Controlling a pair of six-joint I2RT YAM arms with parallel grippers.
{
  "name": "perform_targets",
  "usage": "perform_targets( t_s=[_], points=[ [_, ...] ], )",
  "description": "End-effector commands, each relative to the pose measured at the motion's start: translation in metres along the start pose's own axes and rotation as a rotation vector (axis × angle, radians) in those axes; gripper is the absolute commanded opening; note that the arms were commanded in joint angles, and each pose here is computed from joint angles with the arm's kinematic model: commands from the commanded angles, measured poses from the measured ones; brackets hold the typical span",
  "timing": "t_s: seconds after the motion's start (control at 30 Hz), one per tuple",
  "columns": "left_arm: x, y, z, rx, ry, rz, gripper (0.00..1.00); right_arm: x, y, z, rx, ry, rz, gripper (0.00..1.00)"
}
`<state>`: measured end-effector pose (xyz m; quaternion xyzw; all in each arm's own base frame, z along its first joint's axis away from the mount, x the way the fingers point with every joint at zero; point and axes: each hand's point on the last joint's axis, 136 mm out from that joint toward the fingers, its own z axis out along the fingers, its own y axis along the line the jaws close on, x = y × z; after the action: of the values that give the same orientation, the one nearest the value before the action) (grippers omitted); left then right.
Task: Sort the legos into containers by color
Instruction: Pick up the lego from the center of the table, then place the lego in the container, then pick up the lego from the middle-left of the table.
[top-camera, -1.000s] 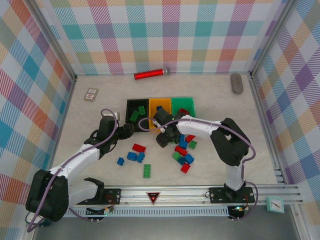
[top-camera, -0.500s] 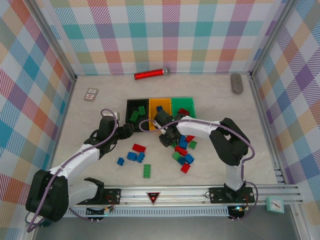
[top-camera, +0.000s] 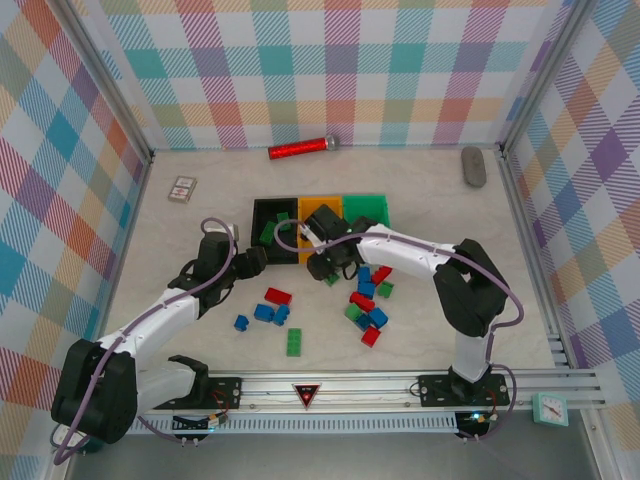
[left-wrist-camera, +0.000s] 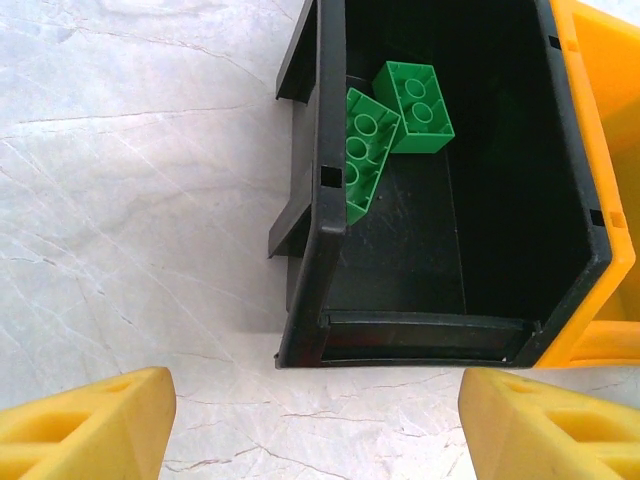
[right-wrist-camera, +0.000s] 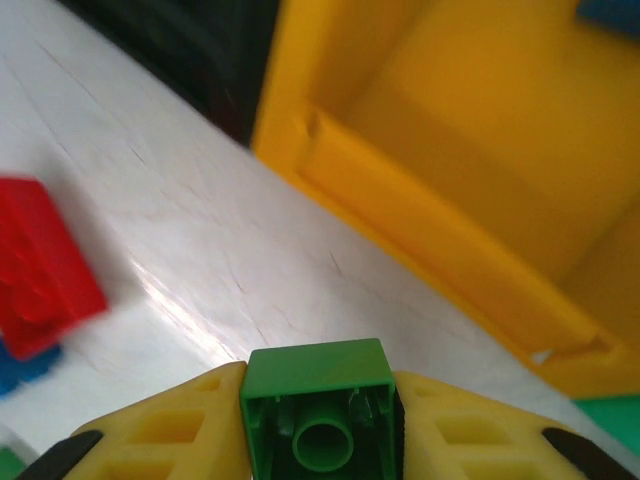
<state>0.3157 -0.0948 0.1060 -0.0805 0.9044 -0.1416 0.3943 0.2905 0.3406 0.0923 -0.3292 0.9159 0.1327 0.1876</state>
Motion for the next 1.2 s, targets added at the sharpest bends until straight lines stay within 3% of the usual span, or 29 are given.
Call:
perform_targets(
  t_s=[0.0, 0.33, 0.37, 0.43, 0.5, 0.77, 1.17],
  points=[
    [-0.011, 0.002, -0.005, -0.018, -0.029, -0.012, 0.75, -0.050, 0.024, -0.029, -0.097, -0.145, 0.045, 0.36],
    [-0.013, 0.006, -0.009, -0.040, -0.048, -0.021, 0.75, -0.153, 0.035, -0.024, -0.095, -0.292, 0.070, 0.40],
    [-0.014, 0.006, -0.010, -0.040, -0.051, -0.020, 0.75, -0.159, 0.034, -0.022, -0.085, -0.295, 0.073, 0.43],
    [-0.015, 0.006, -0.012, -0.039, -0.055, -0.021, 0.75, -0.169, 0.030, -0.017, -0.050, -0.283, 0.081, 0.61],
    [-0.016, 0.006, -0.014, -0.039, -0.062, -0.015, 0.75, -0.169, 0.028, -0.012, -0.026, -0.268, 0.078, 0.65],
    [-0.017, 0.003, -0.017, -0.016, -0.074, -0.015, 0.75, -0.134, 0.031, -0.027, -0.011, -0.274, 0.051, 0.66],
    [-0.014, 0.003, -0.013, -0.016, -0.057, 0.003, 0.75, -0.030, -0.011, -0.072, 0.114, -0.293, 0.099, 0.67]
  ],
)
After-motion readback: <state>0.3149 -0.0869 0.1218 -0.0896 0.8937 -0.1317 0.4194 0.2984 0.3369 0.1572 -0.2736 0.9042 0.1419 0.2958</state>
